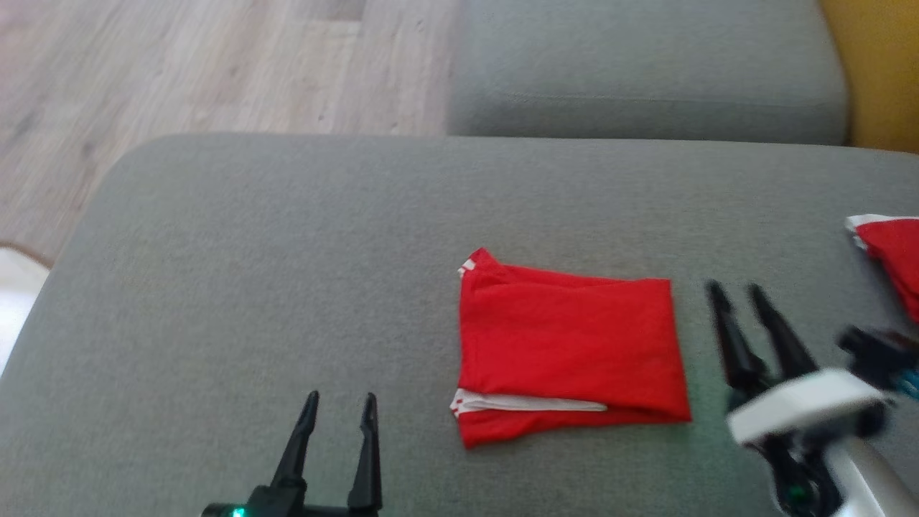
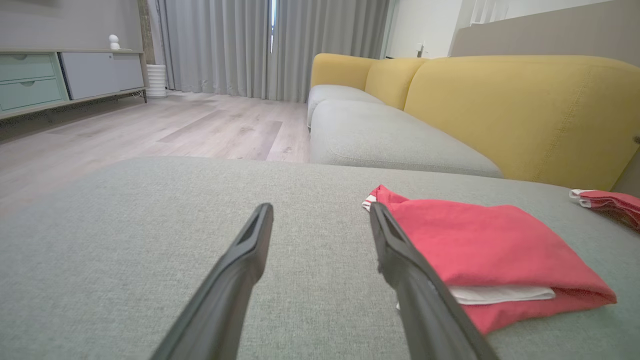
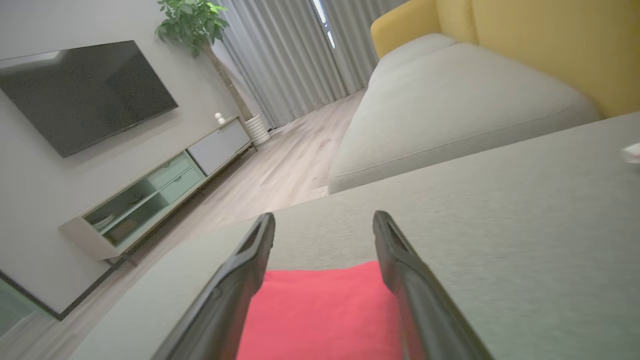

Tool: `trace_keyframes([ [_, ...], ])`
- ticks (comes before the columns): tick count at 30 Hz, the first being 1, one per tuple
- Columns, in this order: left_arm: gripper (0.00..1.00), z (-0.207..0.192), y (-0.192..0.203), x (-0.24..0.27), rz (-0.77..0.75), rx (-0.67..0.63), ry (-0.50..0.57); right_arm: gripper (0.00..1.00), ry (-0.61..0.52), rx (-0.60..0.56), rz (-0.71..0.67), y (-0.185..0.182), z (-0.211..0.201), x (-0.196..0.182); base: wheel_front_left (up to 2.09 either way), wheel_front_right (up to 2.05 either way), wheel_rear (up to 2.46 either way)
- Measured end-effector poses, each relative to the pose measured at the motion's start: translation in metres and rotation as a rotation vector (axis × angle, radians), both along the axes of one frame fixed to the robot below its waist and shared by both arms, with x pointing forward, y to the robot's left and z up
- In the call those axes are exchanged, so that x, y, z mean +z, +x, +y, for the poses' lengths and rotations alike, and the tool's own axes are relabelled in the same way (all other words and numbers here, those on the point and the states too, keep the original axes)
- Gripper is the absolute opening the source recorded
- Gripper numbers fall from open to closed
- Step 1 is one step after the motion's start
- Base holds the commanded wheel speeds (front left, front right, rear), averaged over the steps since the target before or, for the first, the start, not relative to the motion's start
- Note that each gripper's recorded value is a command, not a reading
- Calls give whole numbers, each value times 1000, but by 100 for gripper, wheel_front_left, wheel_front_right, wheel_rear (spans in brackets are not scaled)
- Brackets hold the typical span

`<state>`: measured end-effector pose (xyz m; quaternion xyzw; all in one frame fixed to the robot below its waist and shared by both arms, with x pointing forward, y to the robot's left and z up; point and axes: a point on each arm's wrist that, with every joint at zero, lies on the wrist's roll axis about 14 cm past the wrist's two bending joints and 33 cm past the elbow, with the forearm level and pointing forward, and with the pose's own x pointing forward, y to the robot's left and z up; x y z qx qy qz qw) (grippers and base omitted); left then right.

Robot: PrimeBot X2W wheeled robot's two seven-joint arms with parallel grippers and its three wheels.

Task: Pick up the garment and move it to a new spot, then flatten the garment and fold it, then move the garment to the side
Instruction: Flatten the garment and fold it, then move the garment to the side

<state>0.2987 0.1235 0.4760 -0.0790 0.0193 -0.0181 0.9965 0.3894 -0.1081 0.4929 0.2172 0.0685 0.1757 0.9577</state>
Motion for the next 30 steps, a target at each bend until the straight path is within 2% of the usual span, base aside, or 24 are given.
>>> trace_keyframes([
  [4, 100, -3, 2, 5, -17, -11, 2, 100, -117, -85, -56, -15, -40, -8, 0, 0, 0],
  [9, 100, -5, -1, 5, -22, -20, 11, 100, -289, -76, -82, -43, -53, -24, 0, 0, 0],
  [12, 100, -4, -3, 6, -27, -20, 22, 100, -365, -109, -100, -55, -64, -26, 0, 0, 0],
  [19, 100, 2, -4, 7, -36, -6, 35, 100, -366, -165, -65, -80, -61, -39, 0, 0, 0],
  [30, 100, 3, -8, 3, -27, -15, 45, 100, -353, -172, -72, -82, -55, -37, 0, 0, 0],
])
